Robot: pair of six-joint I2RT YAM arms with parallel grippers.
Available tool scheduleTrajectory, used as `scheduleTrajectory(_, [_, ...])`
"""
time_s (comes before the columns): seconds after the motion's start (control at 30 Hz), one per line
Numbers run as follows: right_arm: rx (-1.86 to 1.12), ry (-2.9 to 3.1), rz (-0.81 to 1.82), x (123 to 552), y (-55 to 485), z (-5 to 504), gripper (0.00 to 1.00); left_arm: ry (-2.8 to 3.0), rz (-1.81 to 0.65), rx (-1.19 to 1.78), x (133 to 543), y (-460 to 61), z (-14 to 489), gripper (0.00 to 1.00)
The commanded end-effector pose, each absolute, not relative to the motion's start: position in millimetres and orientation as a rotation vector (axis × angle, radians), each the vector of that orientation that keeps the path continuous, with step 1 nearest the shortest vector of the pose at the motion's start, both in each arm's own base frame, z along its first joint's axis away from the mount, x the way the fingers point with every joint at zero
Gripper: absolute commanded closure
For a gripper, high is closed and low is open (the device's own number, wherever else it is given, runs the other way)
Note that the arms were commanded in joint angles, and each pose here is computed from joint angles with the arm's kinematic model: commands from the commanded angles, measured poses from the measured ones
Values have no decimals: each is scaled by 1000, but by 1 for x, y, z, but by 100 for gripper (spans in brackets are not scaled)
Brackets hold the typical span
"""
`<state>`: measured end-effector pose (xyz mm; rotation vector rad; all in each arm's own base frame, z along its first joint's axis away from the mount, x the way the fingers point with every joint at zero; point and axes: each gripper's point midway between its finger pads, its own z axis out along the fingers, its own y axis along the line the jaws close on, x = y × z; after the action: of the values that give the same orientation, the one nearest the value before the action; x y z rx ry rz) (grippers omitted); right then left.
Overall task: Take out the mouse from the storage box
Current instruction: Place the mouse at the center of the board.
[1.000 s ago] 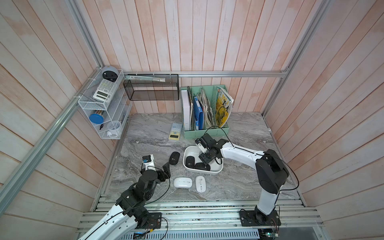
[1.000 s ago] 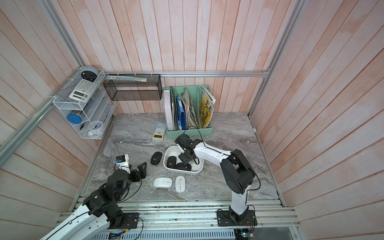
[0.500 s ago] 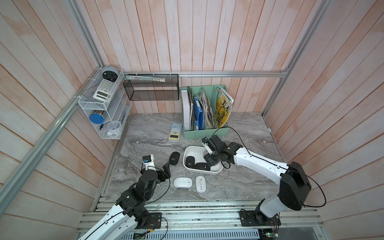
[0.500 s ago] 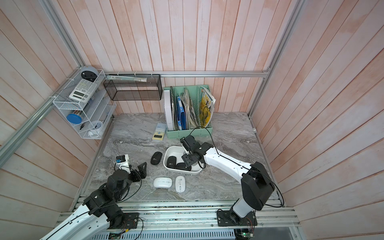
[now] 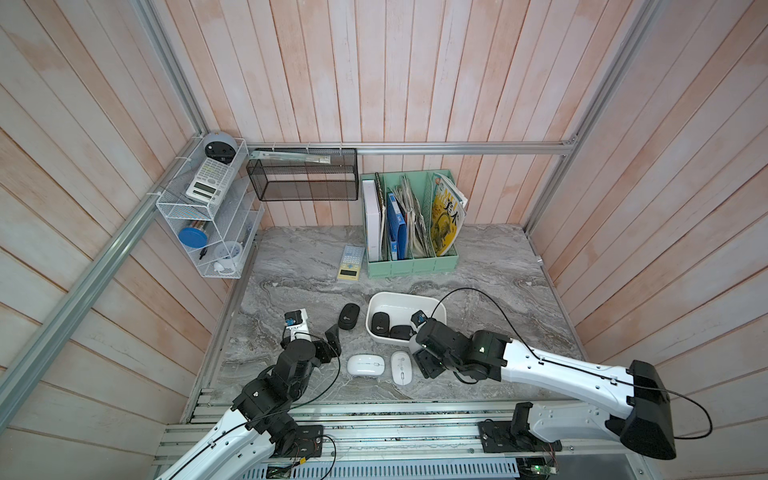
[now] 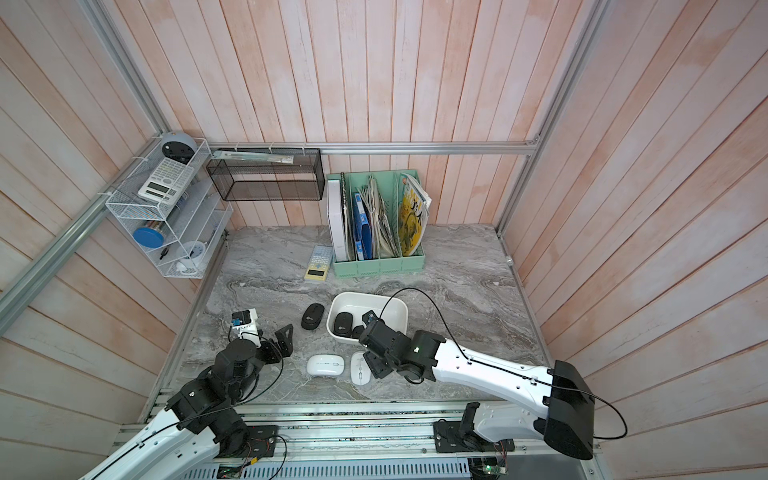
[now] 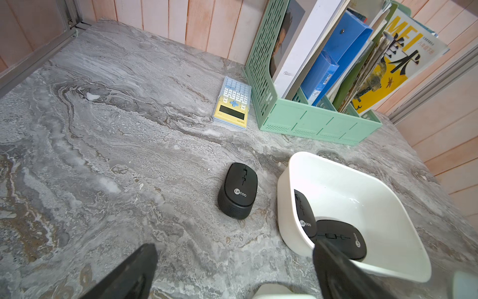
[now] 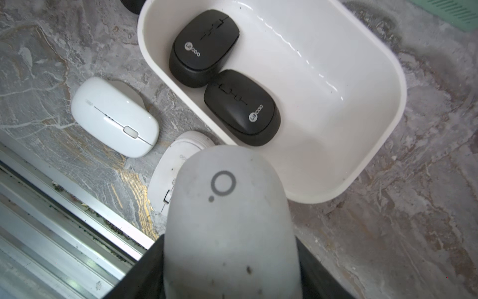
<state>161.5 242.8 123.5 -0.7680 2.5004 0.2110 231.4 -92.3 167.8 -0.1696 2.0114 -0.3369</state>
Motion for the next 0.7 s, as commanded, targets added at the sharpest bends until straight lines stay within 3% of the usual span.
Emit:
scheduleTrajectory(0.0, [-618, 2528, 190, 156, 227, 113, 39, 2011, -314, -196, 232, -87, 166, 0])
scheduleTrajectory(0.3, [-478, 2560, 230, 147, 204, 78, 39, 2009, -315, -197, 232, -87, 166, 0])
scheduleTrajectory(0.67, [-219, 2459, 229, 166, 184, 61, 36, 2006, -334, -180, 231, -90, 166, 0])
